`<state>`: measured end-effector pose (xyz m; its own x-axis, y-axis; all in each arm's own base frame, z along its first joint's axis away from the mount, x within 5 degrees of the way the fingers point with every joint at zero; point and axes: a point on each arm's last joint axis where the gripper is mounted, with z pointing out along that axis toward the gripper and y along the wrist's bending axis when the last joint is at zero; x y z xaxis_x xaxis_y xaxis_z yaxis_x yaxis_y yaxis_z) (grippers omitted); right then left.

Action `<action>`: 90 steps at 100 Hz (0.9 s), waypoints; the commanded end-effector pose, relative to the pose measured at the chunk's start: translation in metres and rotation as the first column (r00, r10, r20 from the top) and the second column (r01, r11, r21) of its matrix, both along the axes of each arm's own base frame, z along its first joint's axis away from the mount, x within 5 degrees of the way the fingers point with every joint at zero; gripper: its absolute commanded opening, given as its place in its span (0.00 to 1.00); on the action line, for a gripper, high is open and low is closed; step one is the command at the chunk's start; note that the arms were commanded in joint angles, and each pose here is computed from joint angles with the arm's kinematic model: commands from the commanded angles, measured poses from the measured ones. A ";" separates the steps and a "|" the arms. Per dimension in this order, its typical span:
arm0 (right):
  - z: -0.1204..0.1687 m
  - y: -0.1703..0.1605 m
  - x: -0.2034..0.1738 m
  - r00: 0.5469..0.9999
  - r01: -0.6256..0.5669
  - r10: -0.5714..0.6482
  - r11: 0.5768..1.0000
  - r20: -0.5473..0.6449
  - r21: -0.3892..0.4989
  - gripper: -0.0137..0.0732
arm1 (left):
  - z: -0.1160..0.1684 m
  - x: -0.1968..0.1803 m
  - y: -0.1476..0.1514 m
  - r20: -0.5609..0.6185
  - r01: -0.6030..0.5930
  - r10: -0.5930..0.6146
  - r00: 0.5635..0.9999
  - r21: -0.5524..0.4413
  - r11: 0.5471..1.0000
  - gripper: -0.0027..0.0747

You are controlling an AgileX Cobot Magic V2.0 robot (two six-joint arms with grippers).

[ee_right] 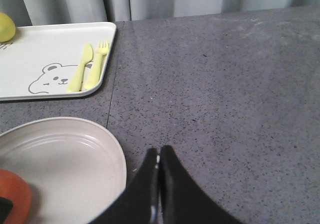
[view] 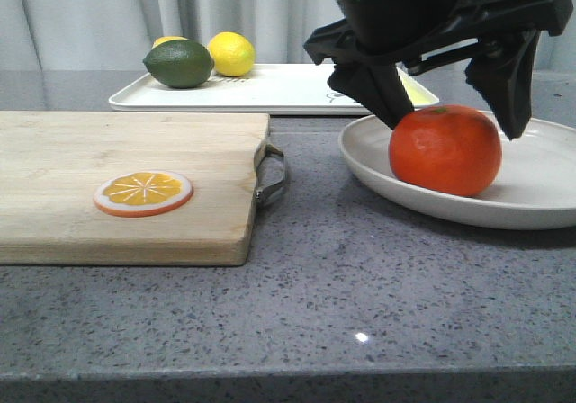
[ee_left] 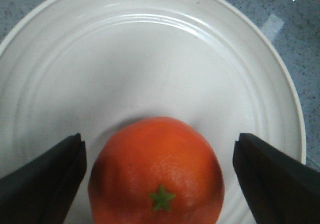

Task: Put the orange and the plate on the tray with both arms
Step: 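Open the left gripper to release the orange and raise it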

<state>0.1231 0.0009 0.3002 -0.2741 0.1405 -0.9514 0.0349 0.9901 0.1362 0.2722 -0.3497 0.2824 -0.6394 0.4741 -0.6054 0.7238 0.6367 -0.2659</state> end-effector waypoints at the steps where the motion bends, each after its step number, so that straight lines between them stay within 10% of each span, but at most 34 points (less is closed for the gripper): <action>1: 0.018 0.000 0.003 0.995 0.003 -0.003 1.000 0.102 -0.002 0.09 | 0.044 -0.006 0.001 0.078 0.000 0.010 0.997 -0.120 0.993 0.78; 21: 0.018 0.000 0.003 0.995 0.003 -0.003 1.000 0.102 -0.002 0.09 | 0.071 -0.011 0.009 0.134 0.009 0.013 0.991 -0.158 0.987 0.70; 72: 0.010 -0.001 0.003 1.000 0.006 -0.006 1.000 -0.014 -0.003 0.09 | 0.098 -0.050 0.064 0.242 -0.008 0.066 0.968 -0.235 0.972 0.01; 90: 0.016 -0.001 0.014 0.988 0.011 -0.012 1.000 -0.156 -0.007 0.09 | 0.097 -0.074 0.094 0.247 -0.018 0.080 0.966 -0.242 0.970 0.01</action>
